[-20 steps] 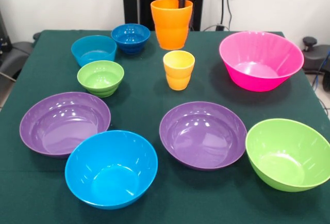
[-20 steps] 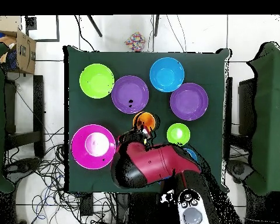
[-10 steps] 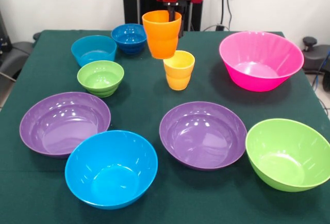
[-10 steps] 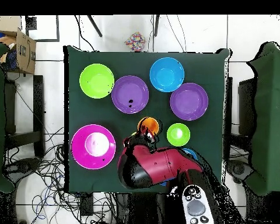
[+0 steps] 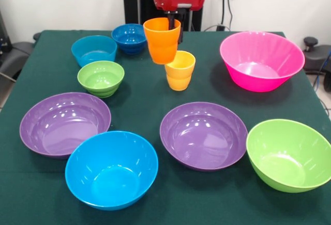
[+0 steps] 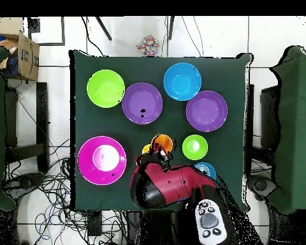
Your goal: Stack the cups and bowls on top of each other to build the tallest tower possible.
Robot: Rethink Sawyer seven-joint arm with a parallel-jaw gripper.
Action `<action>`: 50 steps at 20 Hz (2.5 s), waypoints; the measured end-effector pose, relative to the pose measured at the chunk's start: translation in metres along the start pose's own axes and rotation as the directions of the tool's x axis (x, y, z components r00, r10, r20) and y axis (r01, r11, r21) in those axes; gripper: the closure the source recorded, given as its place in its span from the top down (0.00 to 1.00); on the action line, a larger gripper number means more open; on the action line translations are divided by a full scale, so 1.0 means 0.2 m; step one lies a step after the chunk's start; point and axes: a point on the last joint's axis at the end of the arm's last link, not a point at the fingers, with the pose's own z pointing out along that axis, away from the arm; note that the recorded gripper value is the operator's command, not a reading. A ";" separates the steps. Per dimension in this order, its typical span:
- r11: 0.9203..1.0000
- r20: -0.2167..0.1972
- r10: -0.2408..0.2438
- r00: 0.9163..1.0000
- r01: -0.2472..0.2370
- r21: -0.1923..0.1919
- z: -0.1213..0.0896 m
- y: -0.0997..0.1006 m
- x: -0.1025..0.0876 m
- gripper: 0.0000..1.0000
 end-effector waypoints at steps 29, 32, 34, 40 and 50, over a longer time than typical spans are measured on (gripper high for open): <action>0.999 -0.033 -0.032 0.999 0.032 -0.002 -0.01 0.13 0.12 0.00; 0.999 -0.028 -0.036 0.999 0.036 -0.005 -0.01 0.15 0.12 0.00; 0.999 -0.027 -0.045 0.999 0.045 -0.011 -0.02 0.18 0.12 0.00; 0.998 -0.025 -0.061 0.998 0.061 -0.020 -0.03 0.23 0.11 0.00; 0.998 -0.014 -0.055 0.998 0.054 -0.031 -0.04 0.33 0.06 0.00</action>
